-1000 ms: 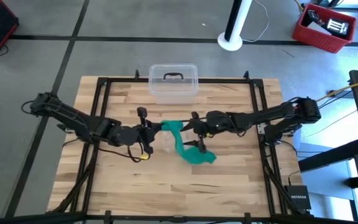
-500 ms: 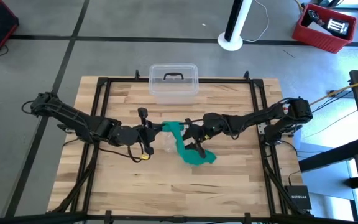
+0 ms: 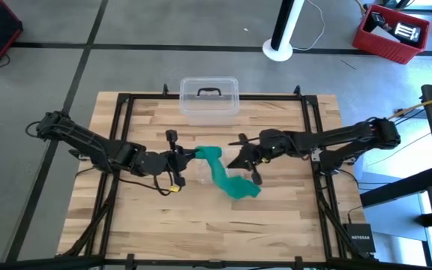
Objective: Roll bandage
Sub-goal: Roll the green bandage
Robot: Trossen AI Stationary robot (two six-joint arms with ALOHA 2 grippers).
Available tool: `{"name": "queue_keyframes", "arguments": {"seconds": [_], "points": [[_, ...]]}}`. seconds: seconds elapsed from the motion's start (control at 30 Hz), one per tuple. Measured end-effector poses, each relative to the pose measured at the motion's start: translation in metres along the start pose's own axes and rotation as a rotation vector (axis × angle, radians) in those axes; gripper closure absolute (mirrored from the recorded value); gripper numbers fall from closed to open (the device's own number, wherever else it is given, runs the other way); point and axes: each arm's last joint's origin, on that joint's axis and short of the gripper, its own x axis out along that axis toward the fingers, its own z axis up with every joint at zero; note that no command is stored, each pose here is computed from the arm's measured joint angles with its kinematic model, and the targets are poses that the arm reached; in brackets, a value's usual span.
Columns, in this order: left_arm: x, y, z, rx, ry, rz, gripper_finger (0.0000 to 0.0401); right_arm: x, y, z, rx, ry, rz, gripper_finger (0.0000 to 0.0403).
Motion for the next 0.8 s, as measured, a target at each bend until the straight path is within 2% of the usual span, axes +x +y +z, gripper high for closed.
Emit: {"name": "queue_keyframes", "arguments": {"seconds": [0.17, 0.3, 0.4, 0.47, 0.57, 0.67, 0.8], "points": [[0.0, 0.0, 0.0, -0.007, -0.005, -0.005, 0.0393, 0.0, -0.003, -0.015, 0.047, 0.152, -0.102, 0.0366], [0.0, -0.001, 0.001, -0.023, -0.016, -0.028, 0.0394, 0.016, -0.015, -0.028, 0.068, 0.192, -0.126, 0.0299], [0.0, -0.001, 0.001, -0.031, -0.023, -0.049, 0.0397, 0.032, -0.024, -0.03, 0.055, 0.111, -0.005, 0.0235], [0.0, -0.002, 0.001, -0.029, -0.022, -0.053, 0.0398, 0.043, -0.029, -0.033, 0.051, 0.048, 0.119, 0.0197], [-0.001, -0.003, 0.002, -0.033, -0.028, -0.057, 0.0395, 0.054, -0.033, -0.037, 0.059, -0.022, 0.272, 0.0152], [-0.002, -0.004, 0.002, -0.045, -0.032, -0.061, 0.0393, 0.065, -0.034, -0.042, 0.061, -0.054, 0.332, 0.0126], [-0.003, -0.005, 0.002, -0.061, -0.03, -0.066, 0.0392, 0.073, -0.035, -0.047, 0.072, -0.077, 0.369, 0.0122]]}}
